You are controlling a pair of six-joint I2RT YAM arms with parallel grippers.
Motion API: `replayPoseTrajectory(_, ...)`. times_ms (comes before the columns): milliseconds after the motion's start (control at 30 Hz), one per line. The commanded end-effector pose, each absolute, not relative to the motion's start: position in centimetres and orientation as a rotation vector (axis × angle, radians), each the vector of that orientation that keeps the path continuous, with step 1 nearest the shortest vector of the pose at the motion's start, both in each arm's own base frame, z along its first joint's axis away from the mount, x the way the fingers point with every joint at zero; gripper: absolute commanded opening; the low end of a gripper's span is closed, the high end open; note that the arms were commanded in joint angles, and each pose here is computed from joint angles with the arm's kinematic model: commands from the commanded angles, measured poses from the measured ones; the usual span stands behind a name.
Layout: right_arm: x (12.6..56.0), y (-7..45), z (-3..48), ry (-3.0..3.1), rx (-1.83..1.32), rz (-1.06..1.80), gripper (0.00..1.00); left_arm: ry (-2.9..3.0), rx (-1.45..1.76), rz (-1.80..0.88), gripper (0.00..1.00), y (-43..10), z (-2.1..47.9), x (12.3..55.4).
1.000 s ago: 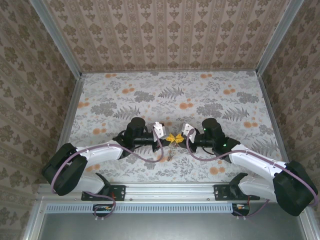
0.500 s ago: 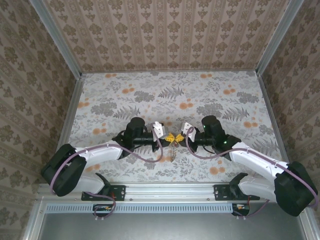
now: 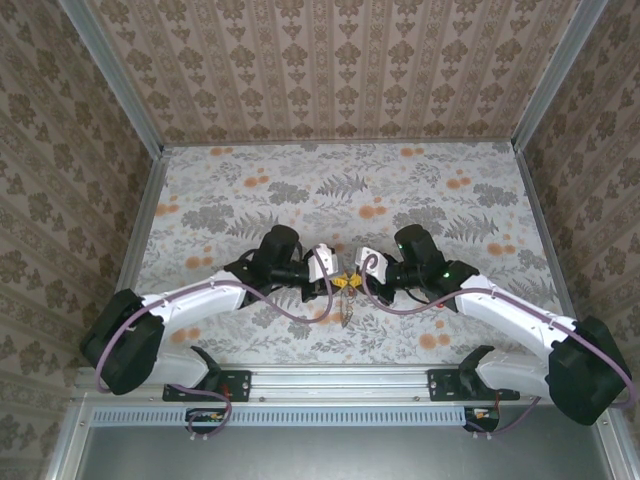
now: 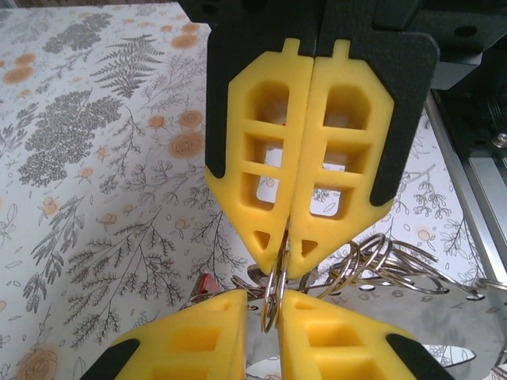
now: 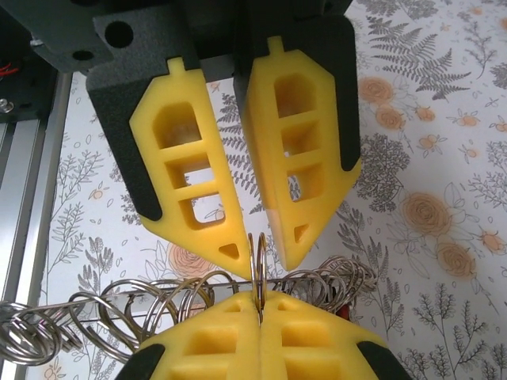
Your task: Put the keys on the keyring
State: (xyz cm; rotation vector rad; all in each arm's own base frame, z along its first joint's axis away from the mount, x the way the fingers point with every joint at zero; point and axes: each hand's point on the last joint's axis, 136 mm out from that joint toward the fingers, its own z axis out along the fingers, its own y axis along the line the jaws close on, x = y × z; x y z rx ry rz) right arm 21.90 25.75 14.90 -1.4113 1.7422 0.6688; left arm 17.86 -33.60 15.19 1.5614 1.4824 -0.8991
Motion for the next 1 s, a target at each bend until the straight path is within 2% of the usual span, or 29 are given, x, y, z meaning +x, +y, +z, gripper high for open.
replayPoseTrajectory(0,22.4,26.4,16.7,1.675,-1.441,0.642,0.00,1.465,1.607,-0.881,0.17,-33.9,15.5,17.8)
replayPoseTrajectory(300,22.3,26.7,16.9,1.670,-1.459,0.633,0.00,1.446,1.600,-0.884,0.17,-34.4,16.3,18.2)
replayPoseTrajectory(367,22.3,26.8,16.9,1.671,-1.462,0.631,0.00,1.442,1.607,-0.888,0.13,-34.6,16.4,18.2)
replayPoseTrajectory(467,22.3,26.8,17.1,1.664,-1.450,0.634,0.00,1.442,1.609,-0.892,0.00,-34.6,16.4,18.1)
replayPoseTrajectory(633,22.7,26.3,16.6,1.666,-1.400,0.619,0.06,1.407,1.528,-0.940,0.00,-34.6,17.6,18.2)
replayPoseTrajectory(767,23.0,26.1,16.1,1.665,-1.263,0.732,0.13,1.341,1.426,-1.035,0.00,-34.5,19.3,18.0)
replayPoseTrajectory(967,23.1,26.2,15.8,1.647,-1.181,0.783,0.14,1.279,1.370,-1.108,0.00,-34.6,20.2,17.7)
